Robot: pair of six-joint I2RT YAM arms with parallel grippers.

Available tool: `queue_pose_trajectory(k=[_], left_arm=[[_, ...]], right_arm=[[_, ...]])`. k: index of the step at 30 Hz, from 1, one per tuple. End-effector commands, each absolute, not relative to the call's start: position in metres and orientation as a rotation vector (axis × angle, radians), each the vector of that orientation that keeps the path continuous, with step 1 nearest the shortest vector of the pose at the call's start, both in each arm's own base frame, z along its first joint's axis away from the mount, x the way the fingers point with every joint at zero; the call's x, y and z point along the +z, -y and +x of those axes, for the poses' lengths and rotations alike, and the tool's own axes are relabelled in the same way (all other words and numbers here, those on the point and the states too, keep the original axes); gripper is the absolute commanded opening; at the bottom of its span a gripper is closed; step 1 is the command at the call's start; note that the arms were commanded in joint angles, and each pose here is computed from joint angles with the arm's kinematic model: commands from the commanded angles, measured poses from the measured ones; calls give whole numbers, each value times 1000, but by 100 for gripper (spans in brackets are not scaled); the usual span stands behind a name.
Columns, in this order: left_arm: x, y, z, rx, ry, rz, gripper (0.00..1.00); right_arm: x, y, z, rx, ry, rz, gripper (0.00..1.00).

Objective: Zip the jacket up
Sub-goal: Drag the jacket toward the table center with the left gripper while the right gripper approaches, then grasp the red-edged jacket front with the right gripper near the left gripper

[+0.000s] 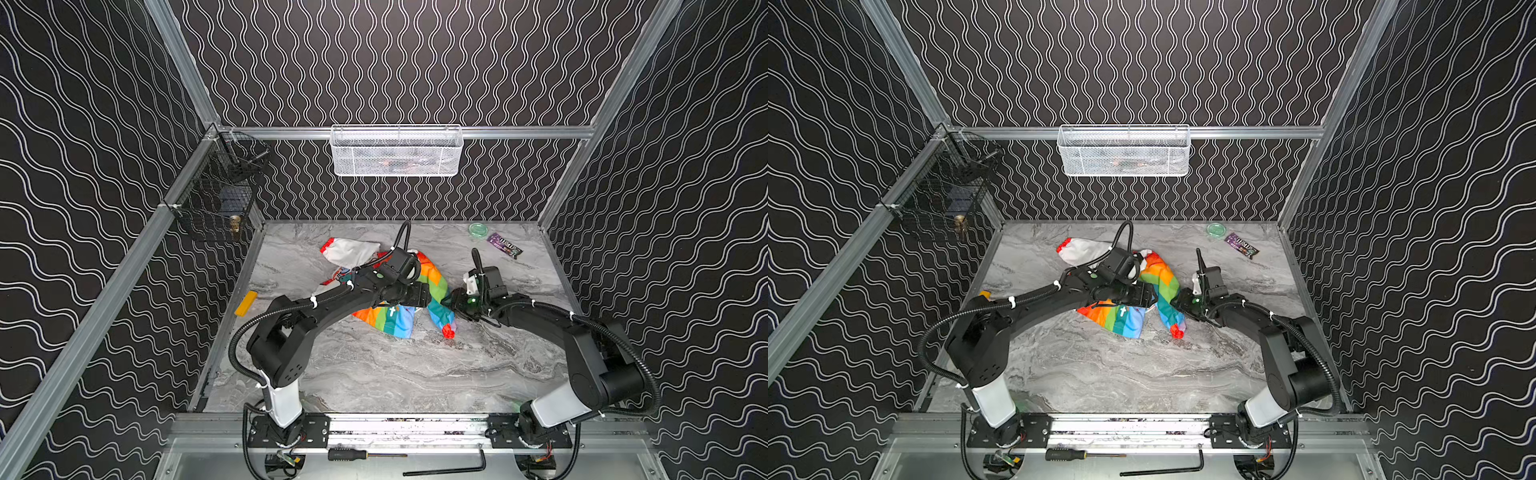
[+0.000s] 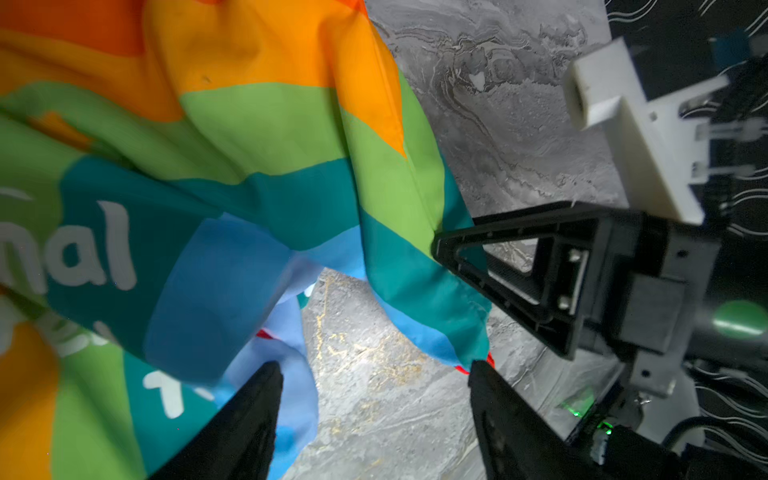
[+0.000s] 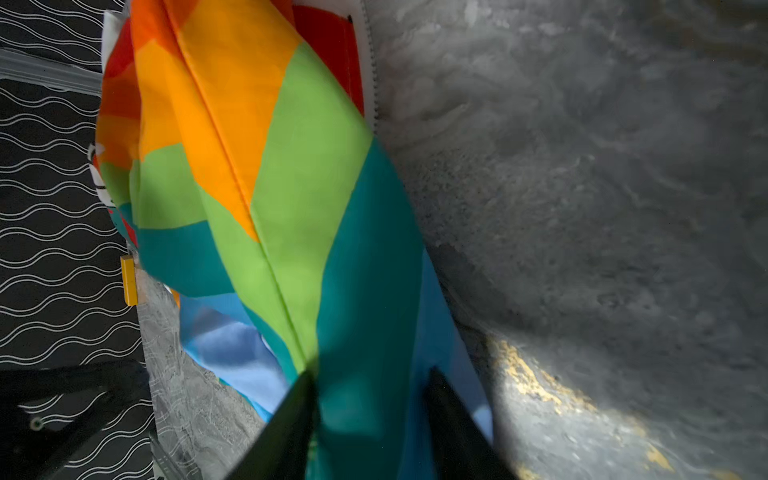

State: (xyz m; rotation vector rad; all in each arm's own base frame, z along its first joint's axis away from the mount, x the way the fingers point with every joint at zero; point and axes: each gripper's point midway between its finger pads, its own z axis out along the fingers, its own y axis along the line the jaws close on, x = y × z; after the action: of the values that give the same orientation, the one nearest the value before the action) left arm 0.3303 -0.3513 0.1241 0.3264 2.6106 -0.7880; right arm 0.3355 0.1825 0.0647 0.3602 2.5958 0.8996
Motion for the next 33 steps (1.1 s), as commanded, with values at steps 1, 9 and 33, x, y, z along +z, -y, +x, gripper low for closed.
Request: queue_pose_trajectory(k=[1, 9, 33], left_arm=[[125, 362, 335, -895, -2614, 225, 74], [127, 369, 354, -1051, -2591, 142, 75], [170, 314, 395, -1084, -2498, 60, 0]], right_arm=[[78, -188, 341, 940, -2528, 351, 26], [105, -209, 331, 1053, -2472, 252, 16], [170, -274, 326, 1169, -2376, -72, 51]])
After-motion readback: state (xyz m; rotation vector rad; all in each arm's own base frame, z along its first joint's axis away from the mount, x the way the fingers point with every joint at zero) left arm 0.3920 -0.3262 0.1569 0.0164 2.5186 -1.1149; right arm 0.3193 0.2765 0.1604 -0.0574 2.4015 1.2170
